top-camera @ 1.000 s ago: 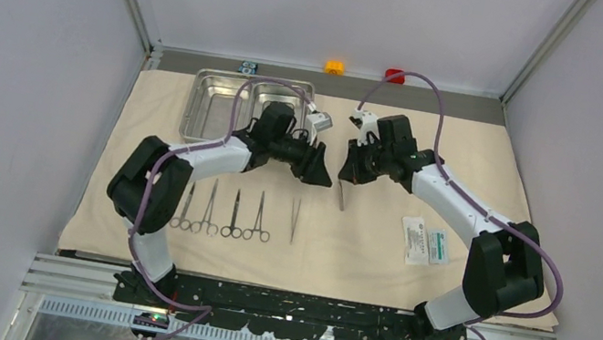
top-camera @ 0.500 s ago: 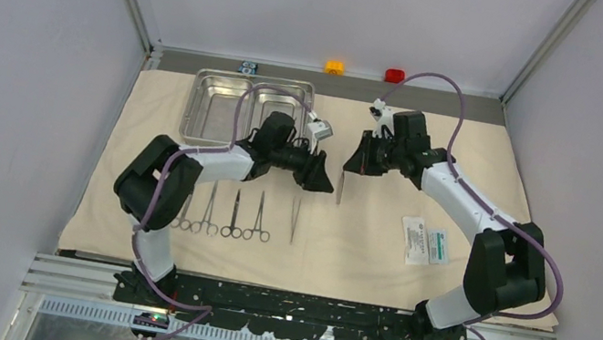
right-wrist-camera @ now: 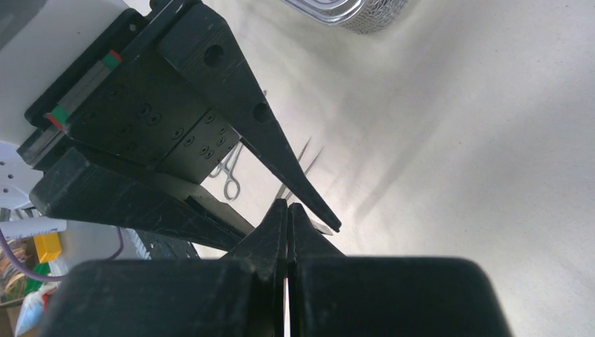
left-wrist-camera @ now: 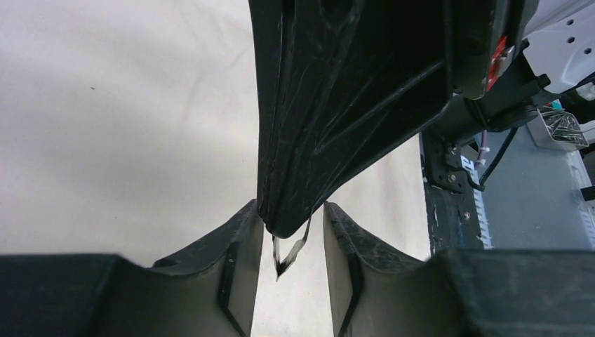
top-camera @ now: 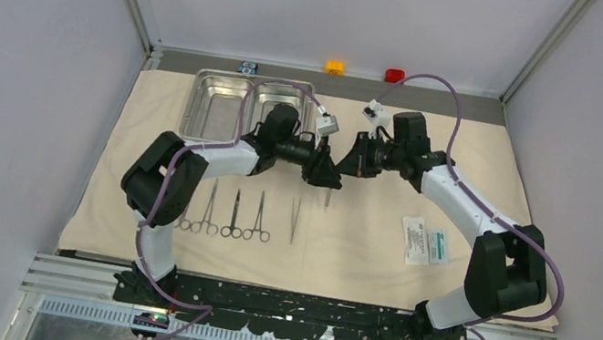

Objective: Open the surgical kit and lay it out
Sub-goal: Adjust the medical item.

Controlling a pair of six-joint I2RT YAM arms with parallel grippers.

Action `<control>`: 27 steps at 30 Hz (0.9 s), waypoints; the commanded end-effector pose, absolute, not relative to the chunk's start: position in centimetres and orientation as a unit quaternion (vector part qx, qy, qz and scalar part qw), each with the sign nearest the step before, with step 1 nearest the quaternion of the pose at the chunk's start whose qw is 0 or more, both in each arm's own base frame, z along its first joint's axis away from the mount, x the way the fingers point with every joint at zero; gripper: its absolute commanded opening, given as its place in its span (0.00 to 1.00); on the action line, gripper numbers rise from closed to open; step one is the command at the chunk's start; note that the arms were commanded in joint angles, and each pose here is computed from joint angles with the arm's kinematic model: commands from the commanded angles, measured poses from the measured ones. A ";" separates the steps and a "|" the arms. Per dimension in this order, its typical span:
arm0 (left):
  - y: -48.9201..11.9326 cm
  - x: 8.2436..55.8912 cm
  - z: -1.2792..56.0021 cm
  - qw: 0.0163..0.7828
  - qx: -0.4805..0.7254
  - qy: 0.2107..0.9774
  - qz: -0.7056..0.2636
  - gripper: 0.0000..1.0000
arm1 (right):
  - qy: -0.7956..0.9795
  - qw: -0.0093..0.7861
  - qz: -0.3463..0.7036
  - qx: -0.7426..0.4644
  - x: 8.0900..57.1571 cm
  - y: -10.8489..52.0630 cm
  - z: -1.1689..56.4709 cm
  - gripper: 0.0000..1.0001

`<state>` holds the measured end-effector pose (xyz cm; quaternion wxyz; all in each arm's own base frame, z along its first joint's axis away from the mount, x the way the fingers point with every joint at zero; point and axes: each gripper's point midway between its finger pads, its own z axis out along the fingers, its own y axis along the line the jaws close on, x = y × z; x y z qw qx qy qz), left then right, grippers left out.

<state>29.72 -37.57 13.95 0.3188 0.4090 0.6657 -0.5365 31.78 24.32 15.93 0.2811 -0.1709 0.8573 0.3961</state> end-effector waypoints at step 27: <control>-35.1 32.6 19.5 0.358 0.348 0.627 -0.599 0.00 | 0.812 0.375 0.402 -0.198 33.3 21.2 21.8 0.54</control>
